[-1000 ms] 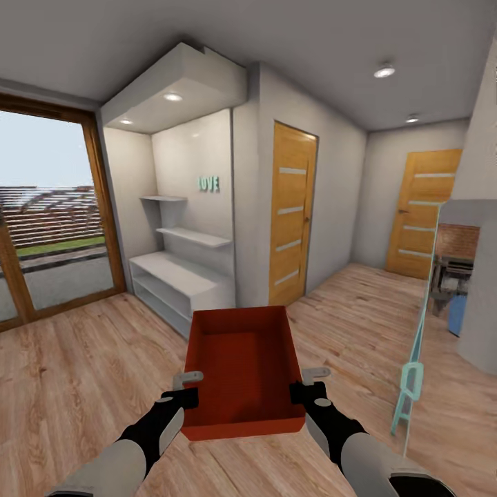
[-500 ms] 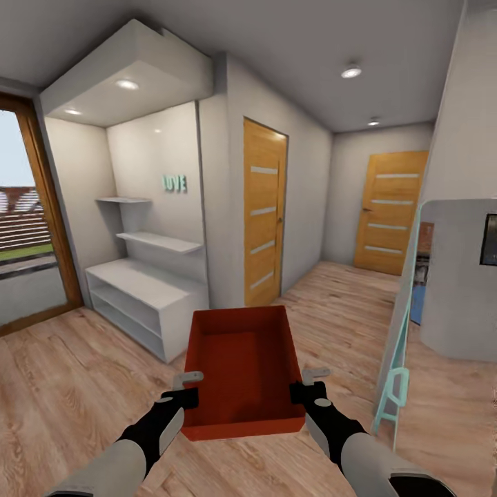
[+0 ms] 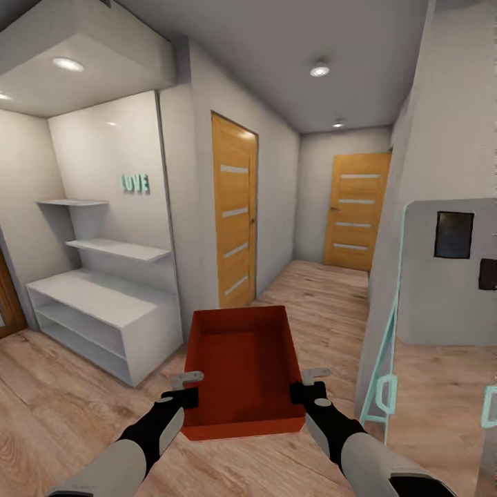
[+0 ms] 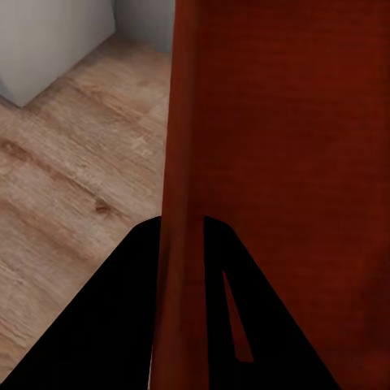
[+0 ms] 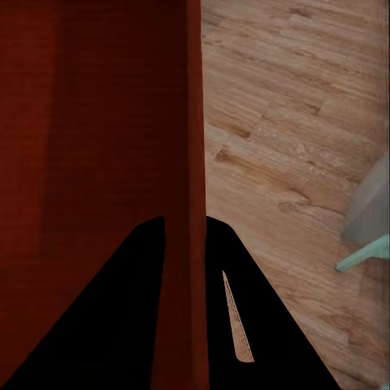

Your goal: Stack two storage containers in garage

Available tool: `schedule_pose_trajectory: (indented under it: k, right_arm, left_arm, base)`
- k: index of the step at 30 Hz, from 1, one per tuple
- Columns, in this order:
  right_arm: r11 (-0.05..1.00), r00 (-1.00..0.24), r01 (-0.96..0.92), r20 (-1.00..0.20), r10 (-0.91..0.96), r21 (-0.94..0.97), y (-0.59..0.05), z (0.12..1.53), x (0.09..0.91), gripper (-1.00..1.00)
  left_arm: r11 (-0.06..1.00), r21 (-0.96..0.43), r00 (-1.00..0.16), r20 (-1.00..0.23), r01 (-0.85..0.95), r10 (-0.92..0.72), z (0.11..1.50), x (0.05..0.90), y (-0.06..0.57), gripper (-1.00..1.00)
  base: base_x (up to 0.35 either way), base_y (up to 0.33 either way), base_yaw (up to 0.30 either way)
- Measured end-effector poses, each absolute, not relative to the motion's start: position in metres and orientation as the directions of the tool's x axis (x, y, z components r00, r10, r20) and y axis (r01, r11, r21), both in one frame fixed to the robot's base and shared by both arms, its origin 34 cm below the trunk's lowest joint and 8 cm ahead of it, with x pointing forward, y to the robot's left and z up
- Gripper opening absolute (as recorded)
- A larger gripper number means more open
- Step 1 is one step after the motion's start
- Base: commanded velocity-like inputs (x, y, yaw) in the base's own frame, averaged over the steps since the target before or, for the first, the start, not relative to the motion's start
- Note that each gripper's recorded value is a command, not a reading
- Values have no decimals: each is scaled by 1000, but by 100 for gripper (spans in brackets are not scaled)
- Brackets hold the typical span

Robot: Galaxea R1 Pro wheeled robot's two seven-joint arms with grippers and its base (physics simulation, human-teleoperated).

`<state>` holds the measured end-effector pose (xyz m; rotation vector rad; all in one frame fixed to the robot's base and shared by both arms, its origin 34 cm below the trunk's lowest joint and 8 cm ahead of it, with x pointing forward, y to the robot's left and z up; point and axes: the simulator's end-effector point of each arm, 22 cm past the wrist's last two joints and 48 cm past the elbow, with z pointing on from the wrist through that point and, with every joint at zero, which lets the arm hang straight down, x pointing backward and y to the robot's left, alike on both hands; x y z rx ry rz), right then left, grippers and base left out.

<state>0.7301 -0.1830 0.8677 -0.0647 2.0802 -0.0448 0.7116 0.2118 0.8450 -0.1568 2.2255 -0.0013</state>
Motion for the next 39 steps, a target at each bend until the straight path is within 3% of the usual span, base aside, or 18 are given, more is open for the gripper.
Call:
schedule_pose_trajectory:
  k: [8, 27, 39]
  right_arm:
    - [998, -488, -27, -871, -65, -59, -183, 868, 730, -100]
    - [998, -487, -28, -871, -65, -59, -183, 868, 730, -100]
    - [998, -488, -27, -871, -64, -59, -183, 868, 730, -100]
  left_arm:
    - [992, -56, -606, -788, -113, -113, 845, 711, 212, -100]
    - [992, -56, -605, -788, -113, -113, 845, 712, 212, -100]
    - [992, -56, -606, -788, -112, -113, 845, 712, 212, -100]
  base:
    - [321, 152, -237]
    - [321, 170, -12]
    - [318, 178, -251]
